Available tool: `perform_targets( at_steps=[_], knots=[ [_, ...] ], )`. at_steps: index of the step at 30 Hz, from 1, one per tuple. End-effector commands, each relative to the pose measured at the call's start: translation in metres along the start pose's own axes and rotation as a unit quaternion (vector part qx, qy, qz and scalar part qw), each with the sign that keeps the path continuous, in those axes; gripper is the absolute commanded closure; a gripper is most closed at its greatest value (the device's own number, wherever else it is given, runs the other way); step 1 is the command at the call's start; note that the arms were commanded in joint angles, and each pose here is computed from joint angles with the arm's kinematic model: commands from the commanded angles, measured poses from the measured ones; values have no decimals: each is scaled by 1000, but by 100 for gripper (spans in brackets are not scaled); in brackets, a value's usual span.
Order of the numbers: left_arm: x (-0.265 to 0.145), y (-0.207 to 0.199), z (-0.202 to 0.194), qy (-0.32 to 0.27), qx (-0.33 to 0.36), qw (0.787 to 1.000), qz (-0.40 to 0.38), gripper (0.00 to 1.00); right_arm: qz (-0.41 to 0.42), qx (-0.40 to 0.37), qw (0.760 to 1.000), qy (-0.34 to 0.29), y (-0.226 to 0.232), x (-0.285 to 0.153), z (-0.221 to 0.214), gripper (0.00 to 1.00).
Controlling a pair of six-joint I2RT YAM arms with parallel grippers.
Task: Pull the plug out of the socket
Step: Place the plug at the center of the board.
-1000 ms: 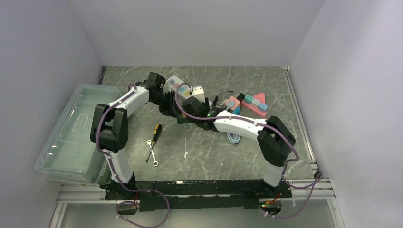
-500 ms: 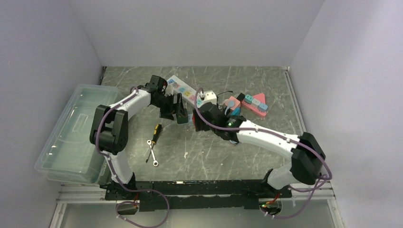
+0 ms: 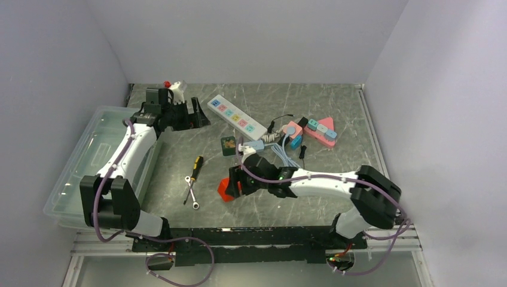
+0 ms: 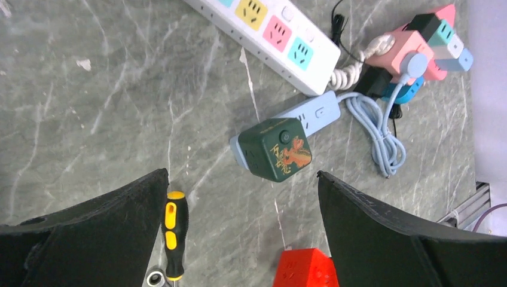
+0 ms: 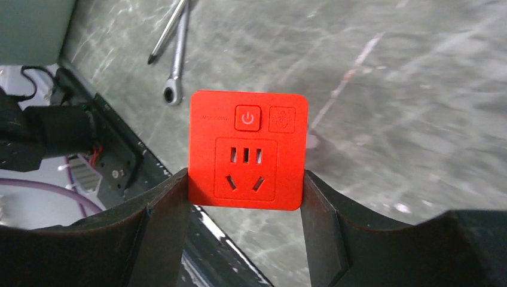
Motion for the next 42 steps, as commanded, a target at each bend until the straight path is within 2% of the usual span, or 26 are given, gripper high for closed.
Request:
perform_targets(
  at_steps=[1, 8, 10, 12, 16, 17, 23, 29, 34, 38, 42],
  knots=[
    [4, 2, -9, 6, 6, 1000, 8, 1, 128, 21, 991, -33, 57, 14, 24, 94],
    [9, 3, -11, 20, -3, 1000, 2, 2, 124, 28, 992, -4, 56, 41, 12, 83],
    [9, 3, -12, 21, -5, 1000, 2, 2, 112, 24, 993, -5, 54, 43, 12, 76],
    [9, 2, -12, 21, -5, 1000, 0, 2, 97, 19, 995, -7, 50, 44, 11, 62],
    [10, 2, -13, 24, -8, 1000, -3, 2, 70, 13, 997, -5, 42, 45, 9, 47],
    [10, 3, -14, 26, -10, 1000, -3, 2, 62, 12, 998, -7, 39, 46, 8, 38],
    [10, 3, -14, 24, -9, 1000, 0, 2, 32, -10, 999, -26, 36, 40, 14, 17],
    [9, 3, -14, 19, -10, 1000, 4, 2, -9, -42, 997, -62, 34, 24, 32, 11],
    [4, 8, -13, 9, -15, 999, 34, 0, -63, -74, 990, -101, 27, -7, 55, 1],
    [1, 12, -12, 7, -19, 998, 59, 0, -108, -99, 982, -118, 17, -23, 79, 0],
    [0, 14, -12, 6, -21, 998, 67, 0, -140, -89, 980, -109, -4, -17, 106, 0]
  ],
)
Point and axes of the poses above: each gripper's point midway between its finger pads, its own x axis out along the fingers, its own y axis along the line the jaws close on, z = x × y, the point moved 6 cm from there along -x, back along the fingers
